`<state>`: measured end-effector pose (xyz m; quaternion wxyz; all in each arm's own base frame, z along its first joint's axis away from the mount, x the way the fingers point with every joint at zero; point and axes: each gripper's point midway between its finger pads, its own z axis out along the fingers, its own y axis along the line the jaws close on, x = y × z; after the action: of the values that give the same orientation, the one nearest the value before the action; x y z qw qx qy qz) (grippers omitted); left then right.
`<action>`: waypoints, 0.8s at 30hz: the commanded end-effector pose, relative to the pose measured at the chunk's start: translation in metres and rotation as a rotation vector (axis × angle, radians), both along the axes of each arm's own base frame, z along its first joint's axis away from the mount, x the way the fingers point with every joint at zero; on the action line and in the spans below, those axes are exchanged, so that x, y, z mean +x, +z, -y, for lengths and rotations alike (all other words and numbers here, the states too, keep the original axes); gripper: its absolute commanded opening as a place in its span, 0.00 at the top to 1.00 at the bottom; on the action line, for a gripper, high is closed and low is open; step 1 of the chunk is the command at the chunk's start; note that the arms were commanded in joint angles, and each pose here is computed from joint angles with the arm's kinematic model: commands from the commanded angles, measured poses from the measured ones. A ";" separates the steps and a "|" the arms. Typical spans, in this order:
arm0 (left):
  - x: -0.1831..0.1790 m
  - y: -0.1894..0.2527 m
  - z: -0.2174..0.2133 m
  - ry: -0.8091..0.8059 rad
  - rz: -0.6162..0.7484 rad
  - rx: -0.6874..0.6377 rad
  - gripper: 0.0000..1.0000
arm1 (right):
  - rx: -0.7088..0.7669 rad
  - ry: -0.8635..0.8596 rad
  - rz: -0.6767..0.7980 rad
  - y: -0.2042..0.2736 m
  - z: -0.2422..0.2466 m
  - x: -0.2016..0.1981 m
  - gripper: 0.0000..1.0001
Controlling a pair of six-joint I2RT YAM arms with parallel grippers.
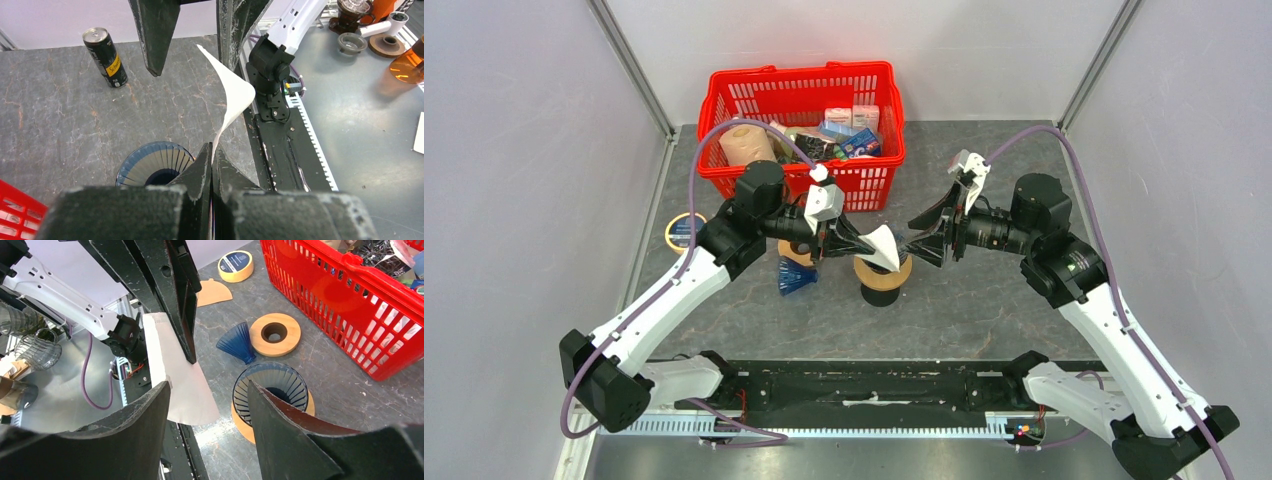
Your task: Place the coffee filter in the dripper
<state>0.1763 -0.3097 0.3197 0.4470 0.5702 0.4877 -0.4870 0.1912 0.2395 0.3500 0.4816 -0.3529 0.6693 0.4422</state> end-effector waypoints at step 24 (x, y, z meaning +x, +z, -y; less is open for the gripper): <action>0.002 0.012 0.002 -0.008 0.009 -0.024 0.98 | 0.041 0.110 0.027 0.012 -0.005 -0.020 0.33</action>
<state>0.1808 -0.3134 0.3118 0.4352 0.5653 0.4987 -0.4923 0.1791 0.2483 0.3527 0.4605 -0.3786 0.6453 0.4778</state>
